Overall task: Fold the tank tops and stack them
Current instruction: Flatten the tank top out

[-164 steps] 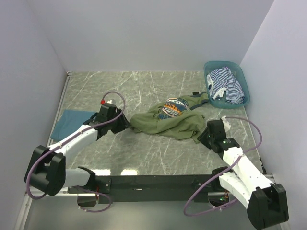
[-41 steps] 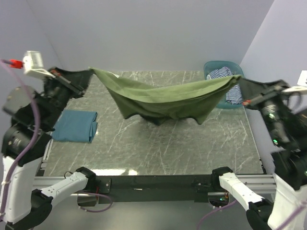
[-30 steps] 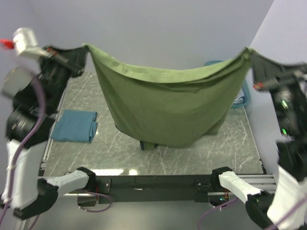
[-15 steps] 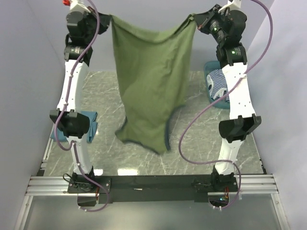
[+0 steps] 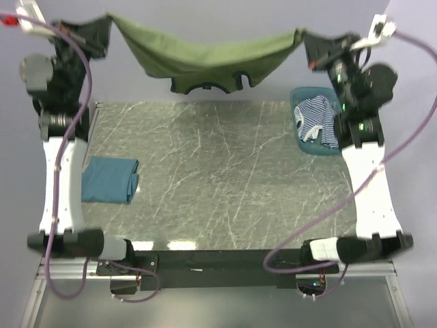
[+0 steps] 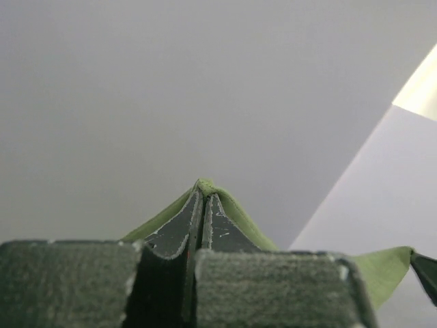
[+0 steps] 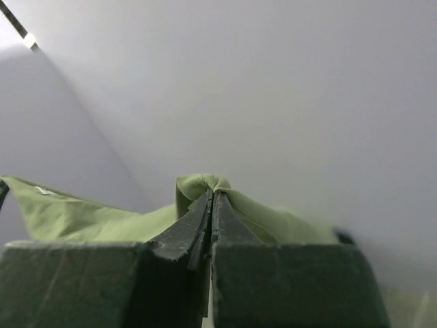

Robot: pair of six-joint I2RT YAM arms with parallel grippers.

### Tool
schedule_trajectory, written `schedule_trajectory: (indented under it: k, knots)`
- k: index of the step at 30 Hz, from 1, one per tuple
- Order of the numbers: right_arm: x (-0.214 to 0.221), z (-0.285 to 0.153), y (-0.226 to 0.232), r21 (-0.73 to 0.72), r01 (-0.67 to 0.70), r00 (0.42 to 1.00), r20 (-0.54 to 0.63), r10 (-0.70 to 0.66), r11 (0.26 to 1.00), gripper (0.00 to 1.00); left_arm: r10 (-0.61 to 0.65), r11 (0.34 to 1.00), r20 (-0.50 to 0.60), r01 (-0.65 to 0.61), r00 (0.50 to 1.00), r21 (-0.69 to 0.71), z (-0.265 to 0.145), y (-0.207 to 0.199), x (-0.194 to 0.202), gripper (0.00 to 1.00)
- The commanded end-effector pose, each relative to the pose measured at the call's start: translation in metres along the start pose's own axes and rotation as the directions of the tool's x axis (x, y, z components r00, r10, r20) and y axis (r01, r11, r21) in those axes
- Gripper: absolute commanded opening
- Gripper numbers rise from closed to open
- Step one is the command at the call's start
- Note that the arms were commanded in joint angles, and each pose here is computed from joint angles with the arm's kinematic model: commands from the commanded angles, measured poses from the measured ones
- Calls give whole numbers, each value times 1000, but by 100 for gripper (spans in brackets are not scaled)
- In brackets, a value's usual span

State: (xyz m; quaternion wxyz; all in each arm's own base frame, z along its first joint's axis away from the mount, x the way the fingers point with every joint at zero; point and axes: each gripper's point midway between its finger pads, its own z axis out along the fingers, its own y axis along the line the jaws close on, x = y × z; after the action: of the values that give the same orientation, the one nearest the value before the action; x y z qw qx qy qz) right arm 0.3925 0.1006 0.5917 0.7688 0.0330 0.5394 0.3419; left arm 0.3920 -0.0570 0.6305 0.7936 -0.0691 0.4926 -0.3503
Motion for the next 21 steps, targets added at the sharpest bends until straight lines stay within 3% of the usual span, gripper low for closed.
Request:
schedule_trajectory:
  k: [1,2,3,4,6,7,8,9,10,12,13,15,17,21]
  knots:
    - [70,-33,-38,95,-39,989,-137,52,995,0,-113,988,-199,89,973,-125,-36,54,93,1]
    - [86,-46,-44,114,-57,982,-171,76,992,0,-132,988,-216,110,968,-109,-58,43,98,1]
    - [135,-68,-69,187,-76,955,-269,125,979,0,-178,979,-242,147,954,-144,-75,51,117,1]
    - [146,-86,-69,200,-86,946,-292,143,976,0,-254,951,-318,175,914,-256,-109,85,169,0]
    - [209,-131,-92,293,-128,883,-401,244,947,0,-301,938,-373,201,878,-284,-153,81,195,1]
    - [223,-155,-91,323,-139,857,-434,277,936,0,-386,892,-440,206,810,-403,-196,104,240,0]
    - [240,-173,-95,365,-160,829,-455,326,917,0,-420,873,-459,210,783,-441,-219,107,255,1]
    - [279,-211,-112,467,-152,764,-504,403,871,0,-428,873,-462,224,777,-433,-238,97,255,1]
    - [285,-229,-110,486,-163,750,-504,428,859,0,-504,816,-493,203,709,-542,-278,110,287,1]
    - [322,-283,-125,626,-111,659,-535,529,772,0,-537,774,-488,171,688,-610,-316,115,300,1]
    - [325,-296,-125,639,-97,653,-538,534,763,0,-572,738,-495,147,653,-659,-338,118,310,1]
    - [345,-334,-130,699,-47,593,-556,583,714,0,-598,722,-499,151,628,-675,-356,114,316,1]
    - [349,-353,-130,725,-28,582,-548,600,689,0,-659,690,-505,183,558,-700,-373,106,332,1]
    - [355,-379,-124,770,-18,531,-533,659,638,0,-696,643,-490,151,524,-751,-390,103,332,1]
